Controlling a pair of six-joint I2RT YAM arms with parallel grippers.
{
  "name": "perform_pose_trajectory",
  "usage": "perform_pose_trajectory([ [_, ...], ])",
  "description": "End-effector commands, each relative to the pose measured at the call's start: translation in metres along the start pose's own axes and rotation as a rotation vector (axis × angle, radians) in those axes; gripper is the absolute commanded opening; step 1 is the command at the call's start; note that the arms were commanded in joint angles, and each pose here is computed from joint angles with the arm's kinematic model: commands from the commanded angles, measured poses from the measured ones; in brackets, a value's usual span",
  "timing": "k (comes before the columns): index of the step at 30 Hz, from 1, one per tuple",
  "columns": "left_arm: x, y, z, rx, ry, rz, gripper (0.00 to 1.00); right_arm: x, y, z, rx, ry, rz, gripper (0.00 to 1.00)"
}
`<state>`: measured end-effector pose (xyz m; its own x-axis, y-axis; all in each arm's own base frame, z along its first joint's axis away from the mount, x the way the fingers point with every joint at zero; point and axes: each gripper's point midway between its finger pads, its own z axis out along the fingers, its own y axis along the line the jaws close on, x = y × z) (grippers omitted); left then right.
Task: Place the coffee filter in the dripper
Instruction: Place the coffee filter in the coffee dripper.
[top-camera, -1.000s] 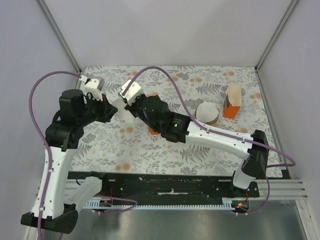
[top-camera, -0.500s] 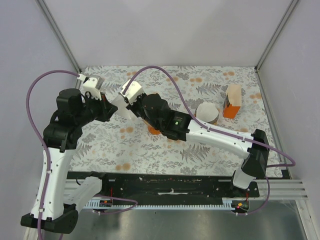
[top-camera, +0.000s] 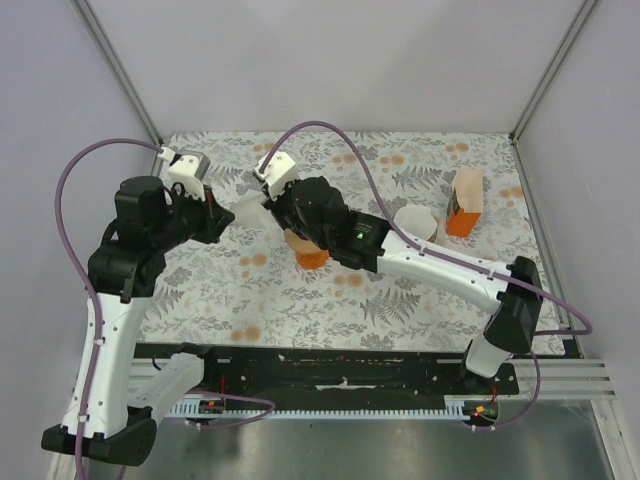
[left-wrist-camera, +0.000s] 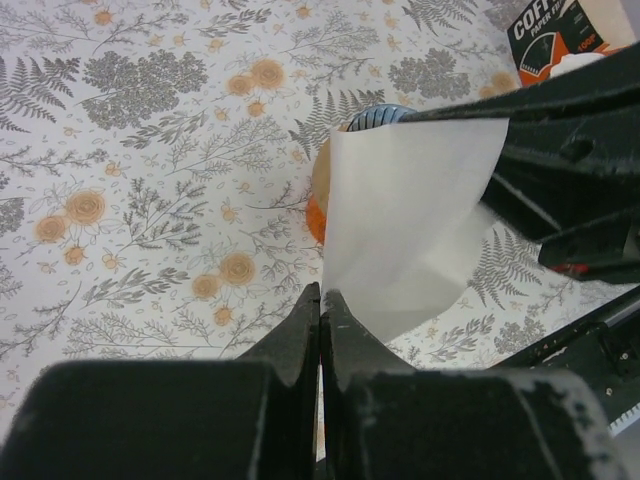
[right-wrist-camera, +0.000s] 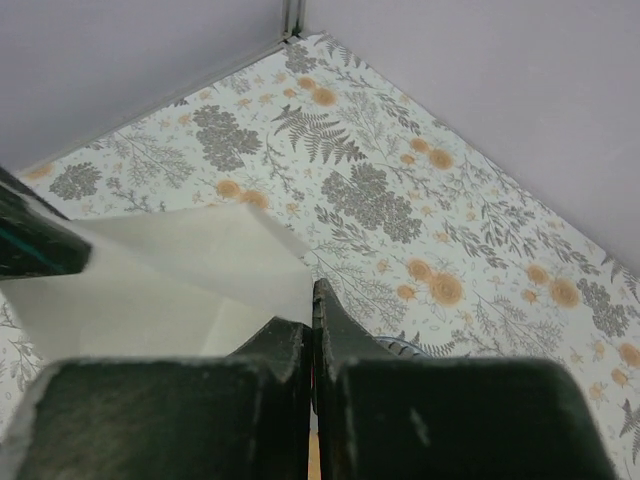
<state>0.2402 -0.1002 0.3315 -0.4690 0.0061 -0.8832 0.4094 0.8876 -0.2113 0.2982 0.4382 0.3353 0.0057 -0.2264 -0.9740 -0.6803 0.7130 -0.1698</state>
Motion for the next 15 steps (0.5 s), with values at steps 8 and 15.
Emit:
perform_pose_trajectory([
  [8, -0.010, 0.002, 0.007, 0.032, -0.013, 0.133, 0.05, -0.015, -0.032, -0.018, 0.014, -0.001, 0.044, 0.00],
  [15, -0.019, -0.019, 0.018, 0.161, -0.036, 0.102, 0.53, -0.012, -0.042, -0.026, 0.017, 0.072, 0.052, 0.00],
])
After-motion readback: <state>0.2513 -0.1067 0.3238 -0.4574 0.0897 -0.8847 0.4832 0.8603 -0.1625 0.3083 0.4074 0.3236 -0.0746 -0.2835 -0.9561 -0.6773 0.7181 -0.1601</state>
